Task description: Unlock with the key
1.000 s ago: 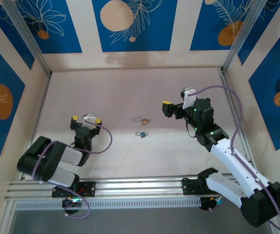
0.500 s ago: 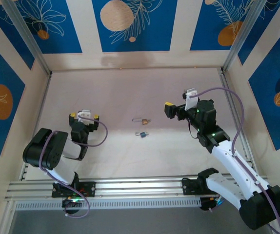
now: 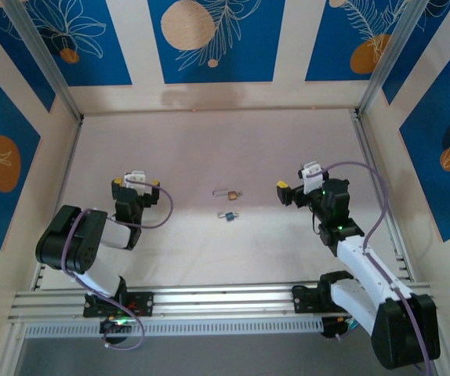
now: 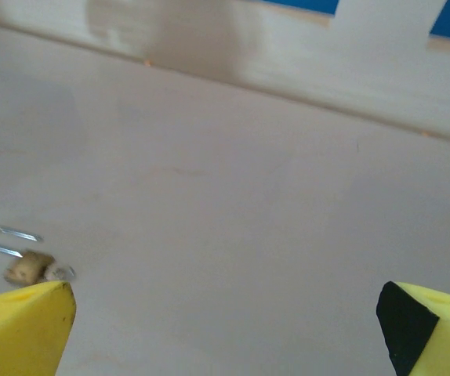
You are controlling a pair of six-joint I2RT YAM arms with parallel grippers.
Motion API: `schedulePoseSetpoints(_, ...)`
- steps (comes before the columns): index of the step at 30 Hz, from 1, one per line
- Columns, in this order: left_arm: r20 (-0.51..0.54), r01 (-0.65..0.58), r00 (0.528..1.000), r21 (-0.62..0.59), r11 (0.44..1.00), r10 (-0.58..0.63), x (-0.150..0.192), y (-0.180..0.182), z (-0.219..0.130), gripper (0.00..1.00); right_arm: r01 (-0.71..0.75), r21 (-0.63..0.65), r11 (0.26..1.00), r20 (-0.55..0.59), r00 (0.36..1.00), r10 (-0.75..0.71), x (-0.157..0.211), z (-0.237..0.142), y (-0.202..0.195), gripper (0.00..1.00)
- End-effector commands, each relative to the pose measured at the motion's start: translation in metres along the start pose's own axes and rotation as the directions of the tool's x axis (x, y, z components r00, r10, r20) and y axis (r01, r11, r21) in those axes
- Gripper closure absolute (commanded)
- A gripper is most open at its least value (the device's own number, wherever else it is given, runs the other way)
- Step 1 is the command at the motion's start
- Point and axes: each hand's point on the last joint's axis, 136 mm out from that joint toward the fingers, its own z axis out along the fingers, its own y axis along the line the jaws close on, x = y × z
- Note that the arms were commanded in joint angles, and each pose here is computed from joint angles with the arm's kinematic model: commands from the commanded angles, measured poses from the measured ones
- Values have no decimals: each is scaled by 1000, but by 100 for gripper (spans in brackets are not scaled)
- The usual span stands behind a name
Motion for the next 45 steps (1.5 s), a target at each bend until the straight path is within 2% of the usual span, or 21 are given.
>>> schedulePoseSetpoints(1, 14, 32, 999, -34, 999, -31, -9, 9, 3, 0, -21, 42, 999, 149, 989, 15, -17, 2, -17, 1)
schedulePoseSetpoints(5, 13, 32, 999, -34, 999, -31, -9, 9, 3, 0, -55, -27, 998, 89, 994, 57, 7, 14, -15, 1)
schedulePoseSetpoints(12, 13, 31, 999, -33, 999, -31, -9, 9, 3, 0, -118, -63, 991, 106, 987, 124, 25, 32, -17, 1)
schedulePoseSetpoints(17, 12, 32, 999, -33, 999, -32, -8, 9, 3, 0, -81, -129, 988, -36, 996, 77, 33, 46, -10, 1)
schedulePoseSetpoints(19, 12, 32, 999, -34, 999, -32, -8, 9, 3, 0, -81, -125, 989, -22, 997, 79, 31, 44, -11, 1)
schedulePoseSetpoints(23, 11, 32, 999, -33, 999, -31, -8, 9, 3, 0, -126, -150, 981, 103, 984, 142, 23, 36, -9, 1)
schedulePoseSetpoints(30, 11, 32, 999, -35, 999, -32, -8, 10, 3, 0, -144, -125, 982, 85, 984, 155, 35, 48, -16, 1)
schedulePoseSetpoints(34, 12, 33, 999, -34, 999, -32, -8, 9, 3, 0, -160, -121, 980, 39, 985, 166, 43, 61, -19, 1)
schedulePoseSetpoints(38, 10, 32, 999, -33, 999, -31, -8, 9, 3, 0, -283, 63, 957, -28, 958, 286, 52, 76, -58, 1)
schedulePoseSetpoints(45, 12, 32, 999, -34, 999, -32, -8, 9, 3, 0, -270, 76, 960, -32, 961, 273, 53, 77, -57, 1)
